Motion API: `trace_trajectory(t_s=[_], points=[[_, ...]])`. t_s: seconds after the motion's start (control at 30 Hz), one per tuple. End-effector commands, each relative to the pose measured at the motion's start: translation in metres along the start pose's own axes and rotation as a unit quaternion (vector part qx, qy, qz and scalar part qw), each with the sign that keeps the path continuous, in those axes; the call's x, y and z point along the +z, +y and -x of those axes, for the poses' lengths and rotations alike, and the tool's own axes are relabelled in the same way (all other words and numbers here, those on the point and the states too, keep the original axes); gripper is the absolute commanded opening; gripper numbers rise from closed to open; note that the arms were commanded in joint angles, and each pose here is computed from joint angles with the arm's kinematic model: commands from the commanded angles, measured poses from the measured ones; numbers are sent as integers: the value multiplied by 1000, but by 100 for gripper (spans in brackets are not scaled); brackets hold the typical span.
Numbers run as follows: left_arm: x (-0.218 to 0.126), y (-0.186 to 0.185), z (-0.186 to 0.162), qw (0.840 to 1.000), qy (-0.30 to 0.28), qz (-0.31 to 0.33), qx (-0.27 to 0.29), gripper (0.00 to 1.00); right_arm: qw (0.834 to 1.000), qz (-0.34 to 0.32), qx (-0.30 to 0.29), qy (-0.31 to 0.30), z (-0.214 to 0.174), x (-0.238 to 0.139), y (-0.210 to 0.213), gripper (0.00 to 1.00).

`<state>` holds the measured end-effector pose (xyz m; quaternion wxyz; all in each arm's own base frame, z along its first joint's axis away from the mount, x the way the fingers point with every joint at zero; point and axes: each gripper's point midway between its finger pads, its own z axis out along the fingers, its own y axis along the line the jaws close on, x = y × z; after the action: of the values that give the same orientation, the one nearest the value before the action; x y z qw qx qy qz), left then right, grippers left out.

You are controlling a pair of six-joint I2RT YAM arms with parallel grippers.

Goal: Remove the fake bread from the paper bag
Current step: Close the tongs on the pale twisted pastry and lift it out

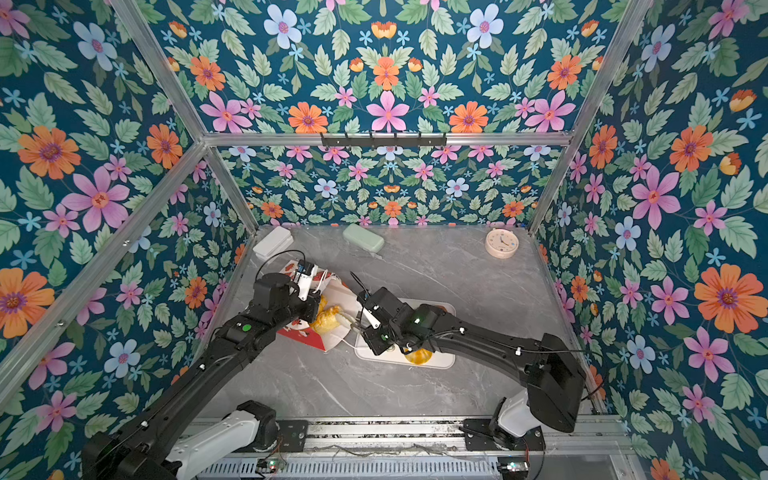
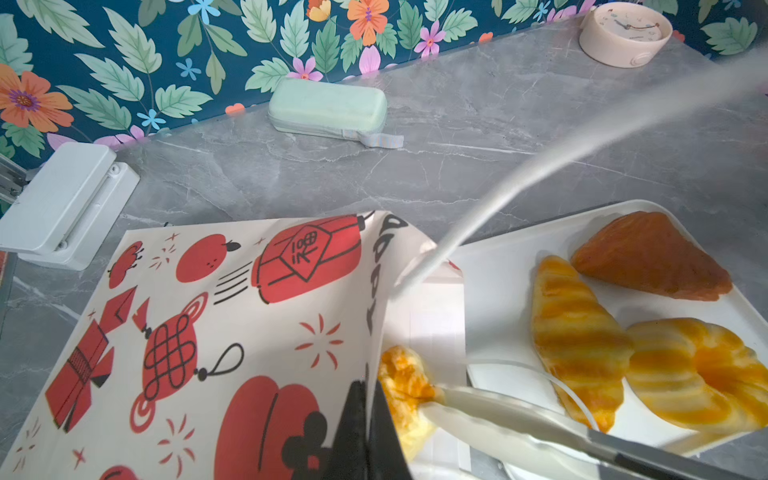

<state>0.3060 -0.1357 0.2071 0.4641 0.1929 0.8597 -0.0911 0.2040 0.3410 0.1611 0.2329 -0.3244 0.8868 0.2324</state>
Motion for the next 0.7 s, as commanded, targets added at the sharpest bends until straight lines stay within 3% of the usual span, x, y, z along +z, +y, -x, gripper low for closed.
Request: trace_trajectory(t_s=[0.0, 0.67], points=[[-1, 5, 9, 1000, -14, 14, -8, 0, 1000, -20, -9, 0, -4, -11, -7, 16], [-1, 11, 11, 999, -15, 27, -15, 0, 995, -89, -7, -52, -9, -60, -39, 16]])
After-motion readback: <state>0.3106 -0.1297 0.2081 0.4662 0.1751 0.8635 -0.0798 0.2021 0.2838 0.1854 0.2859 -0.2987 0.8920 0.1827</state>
